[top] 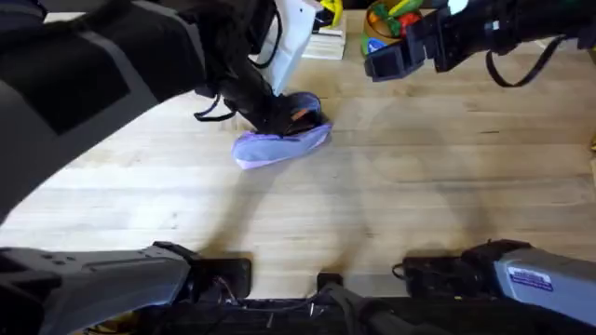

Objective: Unzip the bag, pick up the pens from the table one at a time and place them inside, then zip the bag closed.

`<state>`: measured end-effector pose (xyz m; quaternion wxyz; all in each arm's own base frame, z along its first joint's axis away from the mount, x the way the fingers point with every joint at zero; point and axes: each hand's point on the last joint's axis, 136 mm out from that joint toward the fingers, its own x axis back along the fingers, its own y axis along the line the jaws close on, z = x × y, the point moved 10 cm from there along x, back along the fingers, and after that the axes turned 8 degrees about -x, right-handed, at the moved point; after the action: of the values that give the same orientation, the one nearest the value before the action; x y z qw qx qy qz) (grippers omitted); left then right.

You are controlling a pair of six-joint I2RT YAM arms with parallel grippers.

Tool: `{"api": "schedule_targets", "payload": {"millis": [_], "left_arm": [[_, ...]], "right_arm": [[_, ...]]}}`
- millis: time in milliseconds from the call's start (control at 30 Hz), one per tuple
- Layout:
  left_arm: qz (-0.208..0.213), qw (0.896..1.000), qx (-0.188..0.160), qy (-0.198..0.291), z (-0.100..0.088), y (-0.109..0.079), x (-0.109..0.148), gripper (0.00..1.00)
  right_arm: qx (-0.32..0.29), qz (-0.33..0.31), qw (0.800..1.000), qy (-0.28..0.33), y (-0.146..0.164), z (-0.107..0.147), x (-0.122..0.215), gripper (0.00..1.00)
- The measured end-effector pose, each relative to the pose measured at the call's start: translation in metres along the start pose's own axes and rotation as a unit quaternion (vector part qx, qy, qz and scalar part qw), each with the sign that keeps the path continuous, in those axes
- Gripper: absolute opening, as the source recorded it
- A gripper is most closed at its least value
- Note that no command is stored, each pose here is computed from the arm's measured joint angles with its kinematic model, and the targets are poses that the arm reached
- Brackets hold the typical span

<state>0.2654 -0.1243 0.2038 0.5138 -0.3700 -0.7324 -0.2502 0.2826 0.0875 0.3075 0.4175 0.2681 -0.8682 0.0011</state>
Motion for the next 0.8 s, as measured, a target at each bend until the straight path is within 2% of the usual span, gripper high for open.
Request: {"api": "schedule_targets", "payload": {"millis": [33,67,233,267,367,533,633,800], "left_arm": [[0.002,1.0,-0.001,0.002,0.0,0.0,-0.002,0.059],[0.002,1.0,-0.004,0.005,0.0,0.001,-0.004,0.143],[0.024,1.0,0.0,0.008,-0.005,0.005,-0.024,0.917],[0.032,0.999,0.002,0.01,-0.005,0.005,-0.027,0.967],[0.042,0.999,0.002,0.012,-0.004,0.004,-0.031,0.992],[0.046,0.999,-0.01,-0.009,-0.006,0.002,-0.022,0.993],[0.039,0.998,-0.019,-0.036,-0.008,-0.001,-0.005,0.993],[0.001,0.995,-0.03,-0.095,-0.006,-0.004,0.038,0.993]], "right_arm": [[0.0,0.0,1.0,-0.001,0.0,0.0,0.0,0.998],[0.0,0.0,1.0,-0.001,0.0,0.0,0.0,0.998],[0.001,0.0,1.0,-0.002,0.0,-0.001,0.0,0.998],[0.001,0.0,1.0,-0.003,0.0,-0.001,0.0,0.998],[0.001,0.0,1.0,-0.003,0.0,-0.001,0.0,0.998],[0.001,0.0,1.0,-0.003,0.0,-0.001,0.0,0.998],[0.001,0.0,1.0,-0.003,0.0,-0.001,0.0,0.998],[0.001,0.0,1.0,-0.003,0.0,-0.001,0.0,0.998]]}}
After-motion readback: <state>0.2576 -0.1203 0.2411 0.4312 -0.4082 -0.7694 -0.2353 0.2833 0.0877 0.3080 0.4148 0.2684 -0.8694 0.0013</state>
